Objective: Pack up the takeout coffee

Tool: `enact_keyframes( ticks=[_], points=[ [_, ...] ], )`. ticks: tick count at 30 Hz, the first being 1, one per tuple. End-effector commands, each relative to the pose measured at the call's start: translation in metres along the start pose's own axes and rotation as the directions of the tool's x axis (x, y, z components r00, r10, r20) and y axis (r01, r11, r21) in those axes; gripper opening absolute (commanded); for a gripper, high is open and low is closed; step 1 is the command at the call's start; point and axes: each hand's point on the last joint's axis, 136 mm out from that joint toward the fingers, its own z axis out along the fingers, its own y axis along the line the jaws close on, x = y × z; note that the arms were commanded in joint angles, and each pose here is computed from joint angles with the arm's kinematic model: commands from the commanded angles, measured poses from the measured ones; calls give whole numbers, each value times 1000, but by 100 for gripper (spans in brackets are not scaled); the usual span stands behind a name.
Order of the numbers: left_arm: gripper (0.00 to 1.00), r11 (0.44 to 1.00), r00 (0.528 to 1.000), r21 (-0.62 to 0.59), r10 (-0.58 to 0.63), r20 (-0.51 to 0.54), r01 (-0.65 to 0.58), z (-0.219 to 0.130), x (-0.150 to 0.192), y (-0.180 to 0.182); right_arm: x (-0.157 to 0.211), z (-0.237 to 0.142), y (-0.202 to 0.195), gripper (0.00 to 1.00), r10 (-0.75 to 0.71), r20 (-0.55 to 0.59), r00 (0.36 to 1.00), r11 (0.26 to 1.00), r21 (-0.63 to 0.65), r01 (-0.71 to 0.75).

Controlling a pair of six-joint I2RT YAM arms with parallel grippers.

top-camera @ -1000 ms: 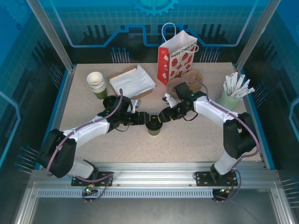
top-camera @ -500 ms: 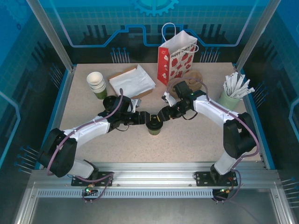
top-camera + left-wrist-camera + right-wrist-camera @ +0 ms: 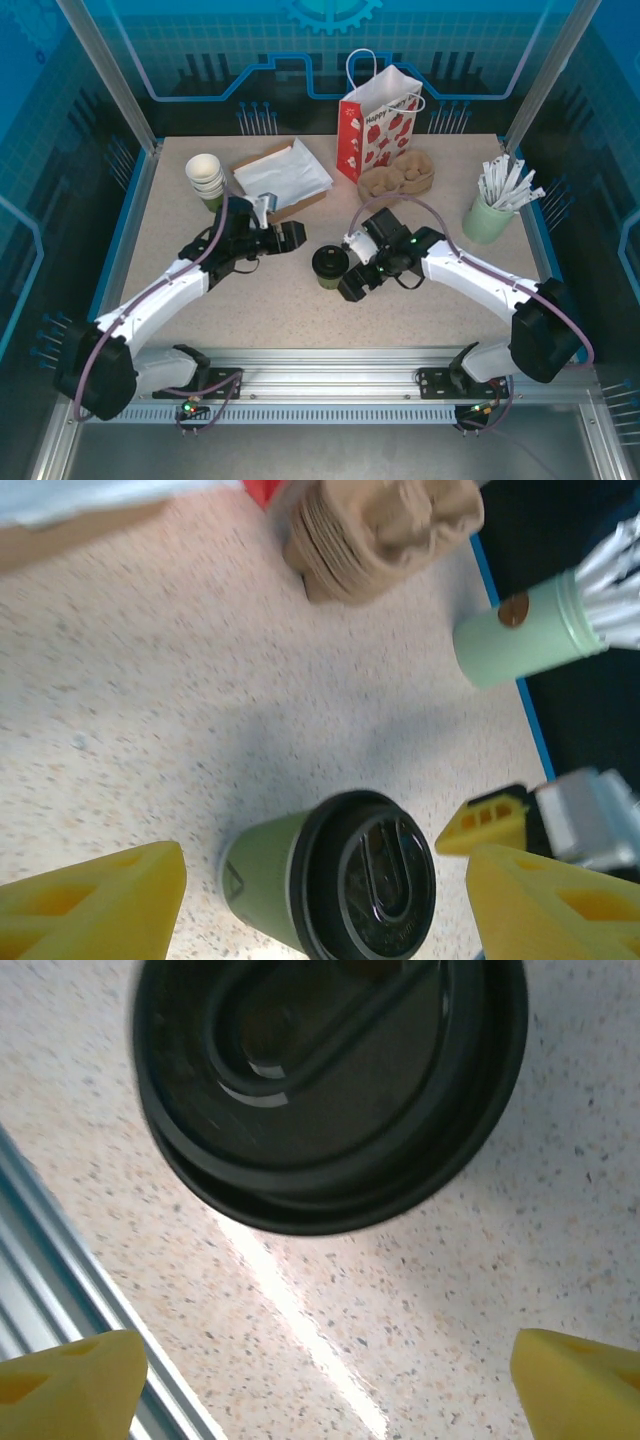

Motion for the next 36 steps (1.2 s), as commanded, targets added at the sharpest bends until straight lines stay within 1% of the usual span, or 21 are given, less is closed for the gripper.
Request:
enact_keyframes(
  ticks=[1, 5, 10, 14, 18, 23, 36],
  points=[
    [76, 997, 999, -59, -40, 26, 41, -15, 1, 20, -14, 3, -6, 95, -65, 59, 996, 997, 55, 62],
    [76, 992, 996, -95, -75, 44, 79, -27, 0, 36, -19, 15, 0, 95, -92, 42, 995, 995, 34, 91],
    [76, 986, 992, -124, -99, 81, 109, -40, -6, 48, -28, 26, 6, 95, -114, 48, 992, 993, 24, 112],
    [76, 985, 991, -132, -98, 96, 110, -43, -9, 50, -35, 29, 7, 92, -134, 55, 990, 991, 23, 133],
    [76, 986, 991, -124, -100, 93, 112, -42, -8, 50, -43, 31, 7, 85, -147, 62, 987, 989, 29, 145],
    [76, 986, 991, -128, -94, 91, 105, -43, -7, 50, -48, 35, 11, 80, -159, 63, 985, 987, 12, 158],
    [76, 986, 992, -137, -84, 98, 97, -45, -8, 51, -62, 46, 25, 79, -188, 64, 980, 982, -5, 189]
  ],
)
